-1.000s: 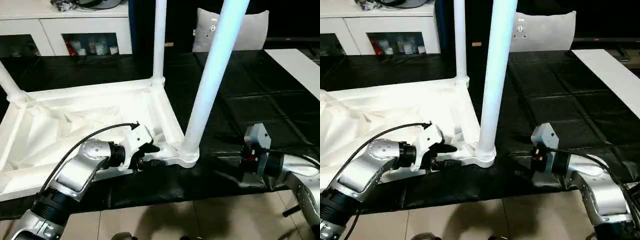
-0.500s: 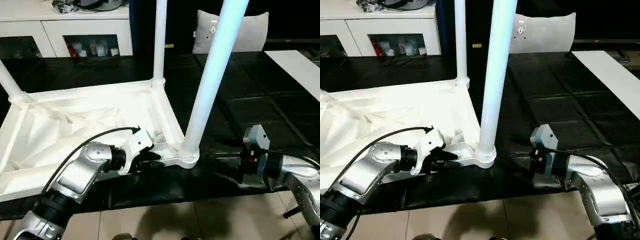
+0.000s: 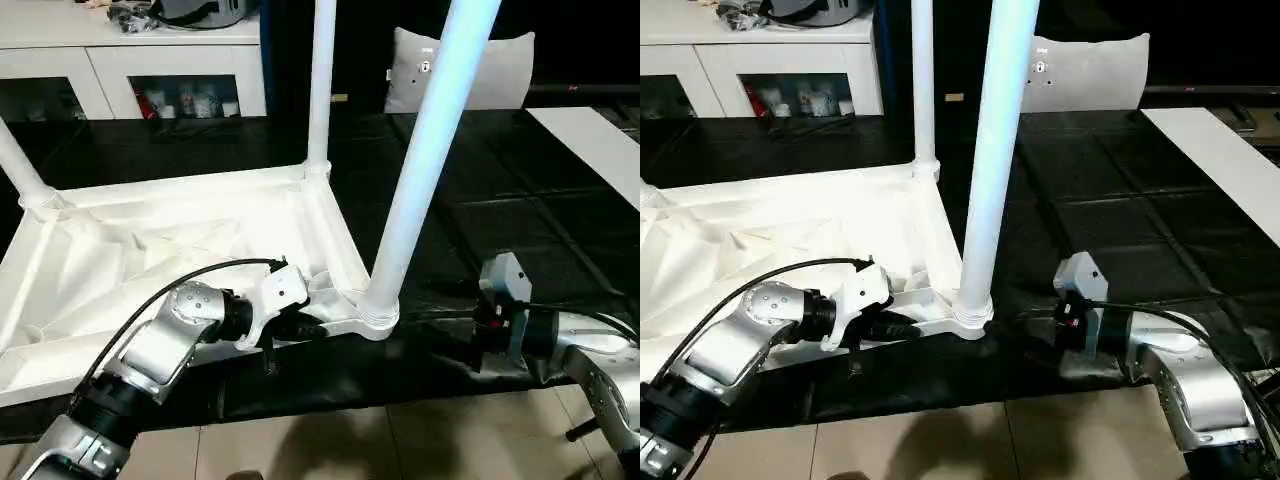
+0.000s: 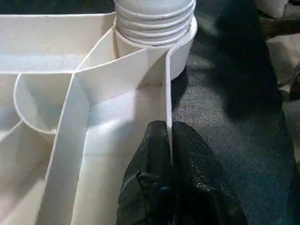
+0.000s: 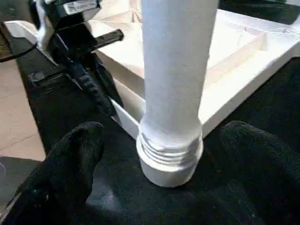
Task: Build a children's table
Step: Rotate leg to tighten
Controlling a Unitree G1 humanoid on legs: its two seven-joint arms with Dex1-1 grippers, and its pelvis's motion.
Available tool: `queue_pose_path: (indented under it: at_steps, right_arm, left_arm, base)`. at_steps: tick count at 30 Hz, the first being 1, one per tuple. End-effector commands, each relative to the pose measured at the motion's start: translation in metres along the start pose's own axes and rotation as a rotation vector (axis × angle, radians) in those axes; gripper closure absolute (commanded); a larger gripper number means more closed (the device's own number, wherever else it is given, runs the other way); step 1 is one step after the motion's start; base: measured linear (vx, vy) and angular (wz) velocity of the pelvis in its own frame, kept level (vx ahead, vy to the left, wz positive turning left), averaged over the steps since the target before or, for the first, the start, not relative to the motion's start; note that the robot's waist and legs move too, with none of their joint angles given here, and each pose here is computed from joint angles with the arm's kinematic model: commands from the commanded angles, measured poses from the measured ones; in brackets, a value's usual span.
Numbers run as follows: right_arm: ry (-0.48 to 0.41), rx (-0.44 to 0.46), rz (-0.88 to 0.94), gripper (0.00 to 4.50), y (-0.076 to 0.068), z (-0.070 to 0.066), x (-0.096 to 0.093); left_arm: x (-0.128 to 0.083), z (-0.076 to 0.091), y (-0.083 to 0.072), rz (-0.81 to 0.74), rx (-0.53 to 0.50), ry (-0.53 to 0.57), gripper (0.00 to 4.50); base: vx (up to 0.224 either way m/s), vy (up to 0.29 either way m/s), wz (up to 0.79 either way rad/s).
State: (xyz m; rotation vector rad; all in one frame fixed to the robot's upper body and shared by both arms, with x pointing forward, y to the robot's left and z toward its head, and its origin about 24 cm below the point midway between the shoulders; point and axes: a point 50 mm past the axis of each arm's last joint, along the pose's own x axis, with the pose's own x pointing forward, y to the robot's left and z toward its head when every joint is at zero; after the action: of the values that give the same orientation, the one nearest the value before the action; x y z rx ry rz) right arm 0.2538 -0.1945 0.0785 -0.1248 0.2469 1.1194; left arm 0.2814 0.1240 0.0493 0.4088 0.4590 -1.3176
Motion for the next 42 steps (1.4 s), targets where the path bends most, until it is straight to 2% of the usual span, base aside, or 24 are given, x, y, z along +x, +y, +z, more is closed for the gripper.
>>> queue_pose_path:
  at_steps: [1,5,8,10,15,22,24,33,37,38,42]
  right_arm:
    - [0.006,-0.024,0.028,0.0,-0.002,0.006,0.0]
    - [0.033,-0.08,0.098,0.0,-0.003,0.006,0.003]
    - [0.035,-0.076,0.127,0.0,-0.003,0.007,0.004]
    - [0.044,-0.052,0.22,0.29,-0.006,0.009,0.007]
    - [0.06,-0.044,0.278,0.68,-0.006,0.009,0.009]
    - [0.089,-0.008,0.418,1.19,0.0,0.007,0.022]
    - [0.096,0.002,0.438,1.49,0.0,0.006,0.023]
    - [0.105,0.028,0.49,2.19,0.002,0.004,0.029]
    - [0.109,0.044,0.505,2.47,0.004,0.002,0.029]
    - [0.102,0.068,0.509,2.49,0.007,0.0,0.03]
    - [0.056,0.096,0.446,2.54,0.011,0.0,0.036]
  left_arm:
    - [-0.001,-0.006,-0.003,-0.06,0.014,0.032,4.46]
    - [-0.001,-0.007,-0.006,-0.153,0.082,0.06,4.46]
    - [-0.001,-0.007,-0.007,-0.191,0.104,0.066,4.46]
    - [-0.001,-0.004,-0.008,-0.282,0.174,0.096,4.5]
    - [0.0,-0.003,-0.008,-0.323,0.213,0.11,4.5]
    - [0.004,0.004,-0.004,-0.393,0.288,0.14,4.5]
    - [0.005,0.005,-0.003,-0.397,0.294,0.14,4.5]
    - [0.005,0.005,-0.002,-0.415,0.297,0.139,4.5]
    - [0.004,0.004,-0.002,-0.411,0.267,0.12,4.5]
    - [0.004,0.005,-0.001,-0.392,0.222,0.09,4.5]
    - [0.005,0.009,0.006,-0.301,0.148,0.053,4.5]
  base:
    - [0.0,0.0,0.0]
    - [0.0,0.0,0.0]
    - [0.0,0.0,0.0]
    - [0.0,0.0,0.0]
    - [0.0,0.0,0.0]
    - [0.0,0.0,0.0]
    - [0.0,0.0,0.0]
    - [0.0,0.0,0.0]
    - [0.0,0.0,0.0]
    - [0.0,0.0,0.0]
    - [0.0,0.0,0.0]
